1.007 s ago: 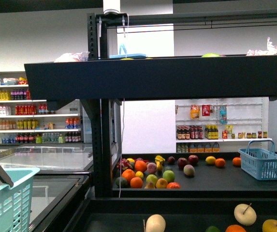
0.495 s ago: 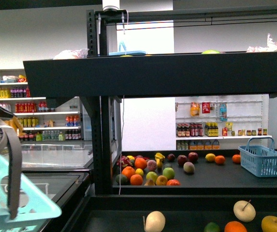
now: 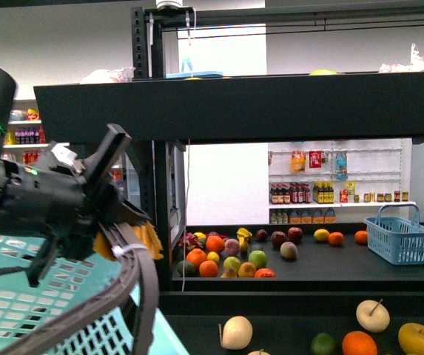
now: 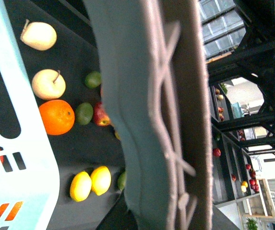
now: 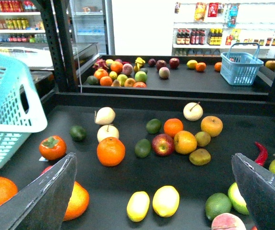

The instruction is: Pick lemon from shelf

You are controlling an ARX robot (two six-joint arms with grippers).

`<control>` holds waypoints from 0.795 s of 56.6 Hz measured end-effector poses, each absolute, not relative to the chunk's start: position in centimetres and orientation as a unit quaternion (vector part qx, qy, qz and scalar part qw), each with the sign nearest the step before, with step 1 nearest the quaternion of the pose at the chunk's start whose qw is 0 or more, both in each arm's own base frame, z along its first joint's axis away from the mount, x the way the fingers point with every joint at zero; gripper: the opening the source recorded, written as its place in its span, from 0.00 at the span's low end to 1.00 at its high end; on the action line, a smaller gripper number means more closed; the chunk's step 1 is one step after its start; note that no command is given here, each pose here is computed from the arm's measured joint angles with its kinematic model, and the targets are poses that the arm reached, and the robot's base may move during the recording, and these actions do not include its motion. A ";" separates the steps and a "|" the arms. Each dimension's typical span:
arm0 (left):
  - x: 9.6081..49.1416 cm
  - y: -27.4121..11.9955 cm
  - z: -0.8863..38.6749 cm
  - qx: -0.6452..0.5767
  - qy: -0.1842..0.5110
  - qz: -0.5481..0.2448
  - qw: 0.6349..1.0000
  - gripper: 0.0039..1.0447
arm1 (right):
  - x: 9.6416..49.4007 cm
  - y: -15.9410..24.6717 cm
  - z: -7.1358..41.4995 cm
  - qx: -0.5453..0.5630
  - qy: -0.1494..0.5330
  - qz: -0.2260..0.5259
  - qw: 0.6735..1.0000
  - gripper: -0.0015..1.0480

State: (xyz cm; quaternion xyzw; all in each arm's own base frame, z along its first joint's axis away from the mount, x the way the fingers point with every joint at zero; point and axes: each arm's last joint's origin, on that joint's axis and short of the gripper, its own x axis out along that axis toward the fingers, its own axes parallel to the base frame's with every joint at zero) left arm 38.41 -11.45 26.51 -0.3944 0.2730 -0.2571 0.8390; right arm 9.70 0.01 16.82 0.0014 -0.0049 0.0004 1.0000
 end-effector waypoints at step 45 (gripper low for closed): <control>40.9 -24.6 25.9 -0.376 0.280 -0.377 0.799 0.07 | 9.7 0.0 16.8 0.001 -0.005 0.000 1.000 0.93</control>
